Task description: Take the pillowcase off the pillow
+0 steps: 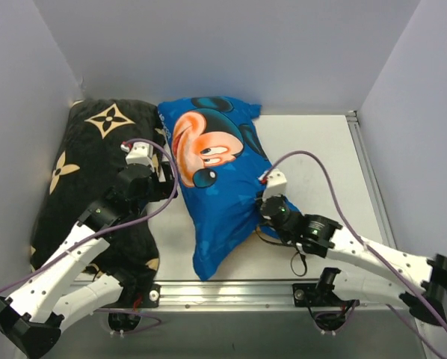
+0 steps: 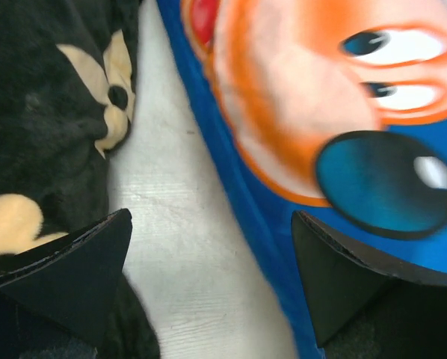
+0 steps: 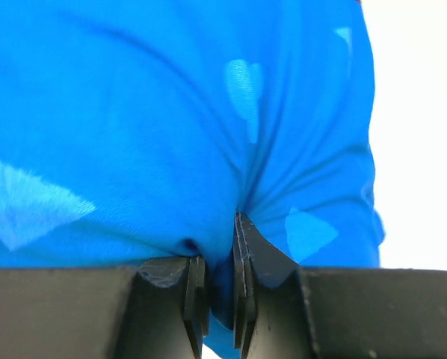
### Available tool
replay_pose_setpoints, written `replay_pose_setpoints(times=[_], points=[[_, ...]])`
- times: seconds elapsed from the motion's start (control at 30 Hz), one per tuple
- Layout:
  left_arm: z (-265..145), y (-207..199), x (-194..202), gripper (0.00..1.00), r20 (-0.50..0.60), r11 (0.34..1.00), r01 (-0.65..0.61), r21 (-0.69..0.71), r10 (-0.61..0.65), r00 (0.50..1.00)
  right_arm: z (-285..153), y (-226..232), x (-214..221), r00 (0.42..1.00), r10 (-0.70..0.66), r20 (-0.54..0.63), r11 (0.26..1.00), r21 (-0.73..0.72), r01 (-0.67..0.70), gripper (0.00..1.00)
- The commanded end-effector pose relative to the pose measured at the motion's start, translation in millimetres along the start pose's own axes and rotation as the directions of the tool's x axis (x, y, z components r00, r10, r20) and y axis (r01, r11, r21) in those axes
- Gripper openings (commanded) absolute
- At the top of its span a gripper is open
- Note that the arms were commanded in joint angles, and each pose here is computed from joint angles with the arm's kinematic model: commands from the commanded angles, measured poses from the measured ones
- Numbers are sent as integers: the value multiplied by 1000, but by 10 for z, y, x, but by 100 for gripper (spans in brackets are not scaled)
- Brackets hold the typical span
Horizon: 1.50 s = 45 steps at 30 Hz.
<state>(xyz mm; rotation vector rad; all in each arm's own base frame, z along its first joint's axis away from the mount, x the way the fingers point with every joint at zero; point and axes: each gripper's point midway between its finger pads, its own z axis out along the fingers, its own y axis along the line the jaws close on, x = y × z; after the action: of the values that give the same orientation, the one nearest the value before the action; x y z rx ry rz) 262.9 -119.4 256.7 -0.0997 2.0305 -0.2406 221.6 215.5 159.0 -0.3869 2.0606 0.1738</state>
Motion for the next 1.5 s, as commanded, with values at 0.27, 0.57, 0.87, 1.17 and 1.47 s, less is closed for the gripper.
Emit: replay_pose_setpoints(times=[0.27,0.57,0.87,1.17,1.47], points=[[701,-416,166,97,38,912,318,259,-339,940,-588,-480,-465,950,300,84,954,-39,-298,0],[1038,-691,64,97,58,814,423,398,-482,874,-762,-531,-554,937,338,85,940,-81,-332,0],[1415,-907,115,97,5,748,474,464,-537,843,-892,-605,-623,933,348,97,936,-86,-340,0],[1532,-1285,-157,46,-9,702,412,581,-501,865,-914,-629,-669,932,349,103,936,-78,-342,0],[1232,-1352,-460,0,86,776,270,570,-383,920,-1005,-729,-847,927,343,154,939,-58,-338,0]])
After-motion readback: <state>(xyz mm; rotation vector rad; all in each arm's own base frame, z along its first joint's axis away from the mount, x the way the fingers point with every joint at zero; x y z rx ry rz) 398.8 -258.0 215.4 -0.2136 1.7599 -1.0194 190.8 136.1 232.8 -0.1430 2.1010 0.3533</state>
